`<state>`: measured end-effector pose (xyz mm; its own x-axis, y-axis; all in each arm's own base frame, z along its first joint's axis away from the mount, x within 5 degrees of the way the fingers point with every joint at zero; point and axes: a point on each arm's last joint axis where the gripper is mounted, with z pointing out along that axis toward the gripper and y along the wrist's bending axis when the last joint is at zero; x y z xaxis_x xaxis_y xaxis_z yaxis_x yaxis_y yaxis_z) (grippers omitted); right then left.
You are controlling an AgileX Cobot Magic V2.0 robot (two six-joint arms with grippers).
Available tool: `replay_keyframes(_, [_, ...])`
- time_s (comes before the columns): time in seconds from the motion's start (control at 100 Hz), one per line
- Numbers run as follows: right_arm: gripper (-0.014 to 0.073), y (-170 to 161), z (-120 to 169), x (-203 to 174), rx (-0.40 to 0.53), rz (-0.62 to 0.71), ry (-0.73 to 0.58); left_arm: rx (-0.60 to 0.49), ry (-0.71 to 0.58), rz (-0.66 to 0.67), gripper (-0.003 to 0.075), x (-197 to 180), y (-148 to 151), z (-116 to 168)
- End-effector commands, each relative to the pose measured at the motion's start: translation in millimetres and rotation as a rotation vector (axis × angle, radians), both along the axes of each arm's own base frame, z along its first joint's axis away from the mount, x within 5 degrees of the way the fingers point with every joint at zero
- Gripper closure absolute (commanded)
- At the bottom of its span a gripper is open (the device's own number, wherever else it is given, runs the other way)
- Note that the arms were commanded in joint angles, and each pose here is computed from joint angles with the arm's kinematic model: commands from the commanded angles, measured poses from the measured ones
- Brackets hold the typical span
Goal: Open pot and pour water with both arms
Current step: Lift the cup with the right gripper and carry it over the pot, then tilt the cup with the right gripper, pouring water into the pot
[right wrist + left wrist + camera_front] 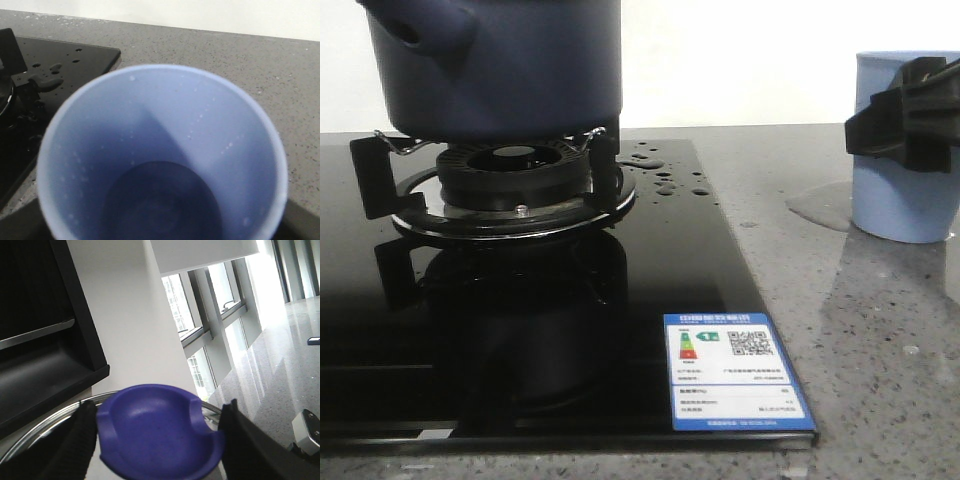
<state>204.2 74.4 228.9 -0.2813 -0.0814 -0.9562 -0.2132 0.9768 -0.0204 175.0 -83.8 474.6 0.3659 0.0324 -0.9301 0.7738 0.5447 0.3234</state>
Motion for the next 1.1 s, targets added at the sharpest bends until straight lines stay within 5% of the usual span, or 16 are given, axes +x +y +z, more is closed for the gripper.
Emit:
replay_keyframes(0.0, [0.0406, -1.6, 27.4, 2.6, 0.014, -0.017, -0.181, -0.104, -0.042, -0.017, 0.0440, -11.2, 2.3, 20.6])
replay_keyframes(0.24, [0.0429, 18.3, 117.0, 5.5, -0.066, 0.153, -0.483, -0.114, -0.042, -0.014, 0.0440, -11.6, 2.7, 21.6])
replay_keyframes(0.5, [0.0429, 52.8, 190.2, 34.5, -0.203, 0.296, -0.530, -0.181, -0.033, 0.000, 0.0440, -10.4, 5.2, 26.0])
replay_keyframes(0.81, [0.0429, 118.9, 197.6, 68.5, -0.454, 0.485, -0.522, -0.209, -0.046, 0.000, 0.0440, -16.2, 6.4, 30.5])
replay_keyframes(1.09, [0.0429, 150.3, 170.5, 83.5, -0.896, 0.619, -0.657, -0.207, -0.049, 0.010, 0.0440, -17.2, 6.9, 30.9])
